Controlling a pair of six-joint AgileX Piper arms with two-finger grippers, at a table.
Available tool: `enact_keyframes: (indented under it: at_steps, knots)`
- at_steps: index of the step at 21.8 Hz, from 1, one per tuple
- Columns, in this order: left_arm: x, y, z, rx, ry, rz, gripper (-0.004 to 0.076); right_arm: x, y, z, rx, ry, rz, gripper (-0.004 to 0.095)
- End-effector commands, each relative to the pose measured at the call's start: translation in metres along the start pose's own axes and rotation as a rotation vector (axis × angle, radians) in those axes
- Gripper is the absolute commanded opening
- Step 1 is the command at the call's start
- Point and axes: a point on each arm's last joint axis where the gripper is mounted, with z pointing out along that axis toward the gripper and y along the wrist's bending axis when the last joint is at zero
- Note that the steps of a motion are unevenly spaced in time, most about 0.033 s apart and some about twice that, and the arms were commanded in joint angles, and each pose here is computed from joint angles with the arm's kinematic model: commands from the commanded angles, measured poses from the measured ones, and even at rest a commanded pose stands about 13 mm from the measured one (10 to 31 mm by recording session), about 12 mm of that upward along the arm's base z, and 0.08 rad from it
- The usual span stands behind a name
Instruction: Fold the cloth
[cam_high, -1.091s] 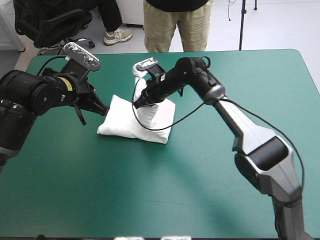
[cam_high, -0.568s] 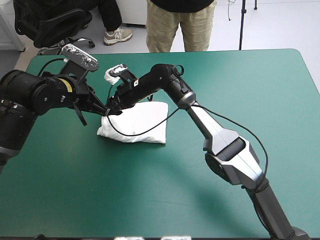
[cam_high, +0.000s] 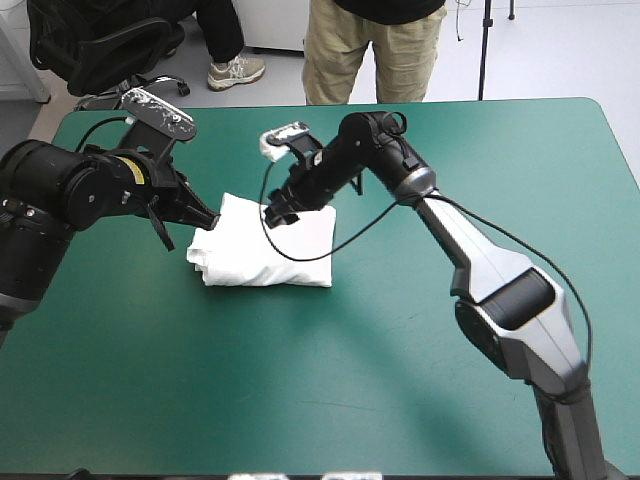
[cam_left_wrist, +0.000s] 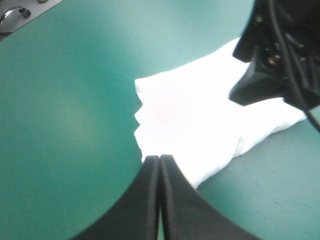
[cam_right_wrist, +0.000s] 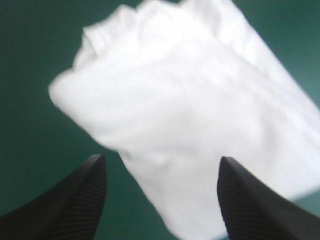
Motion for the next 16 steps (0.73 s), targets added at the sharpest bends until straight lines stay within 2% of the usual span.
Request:
enact_keyframes:
  at_steps: [1, 3, 4, 5, 7, 10, 12, 16]
  knots:
    - [-0.003, 0.003, -0.019, -0.015, -0.068, -0.020, -0.0017, 0.031, 0.004, -0.054, 0.061, 0.004, -0.025, 0.0539]
    - [-0.003, 0.003, -0.019, -0.015, -0.068, -0.020, -0.0017, 0.046, -0.002, -0.061, 0.059, -0.088, 0.021, 0.0523]
    - [-0.003, 0.003, -0.019, -0.013, -0.076, -0.020, -0.0017, 0.061, -0.010, -0.067, 0.055, -0.204, 0.097, 0.0523]
    - [-0.003, 0.003, -0.019, -0.013, -0.075, -0.020, -0.0017, 0.075, -0.019, -0.066, 0.048, -0.260, 0.164, 0.0523]
    - [-0.003, 0.003, -0.019, -0.013, -0.075, -0.020, -0.0017, 0.092, -0.032, -0.050, 0.038, -0.251, 0.217, 0.0531]
    - [-0.003, 0.003, -0.019, -0.013, -0.075, -0.031, -0.0017, 0.104, -0.050, -0.017, 0.025, -0.174, 0.257, 0.0601]
    - [-0.003, 0.003, -0.019, -0.012, -0.073, -0.039, -0.0017, 0.102, -0.061, 0.010, -0.043, -0.187, 0.297, 0.0618]
    - [-0.003, 0.003, -0.018, -0.014, -0.071, -0.058, -0.0017, 0.093, -0.063, 0.024, -0.140, -0.238, 0.321, 0.0618]
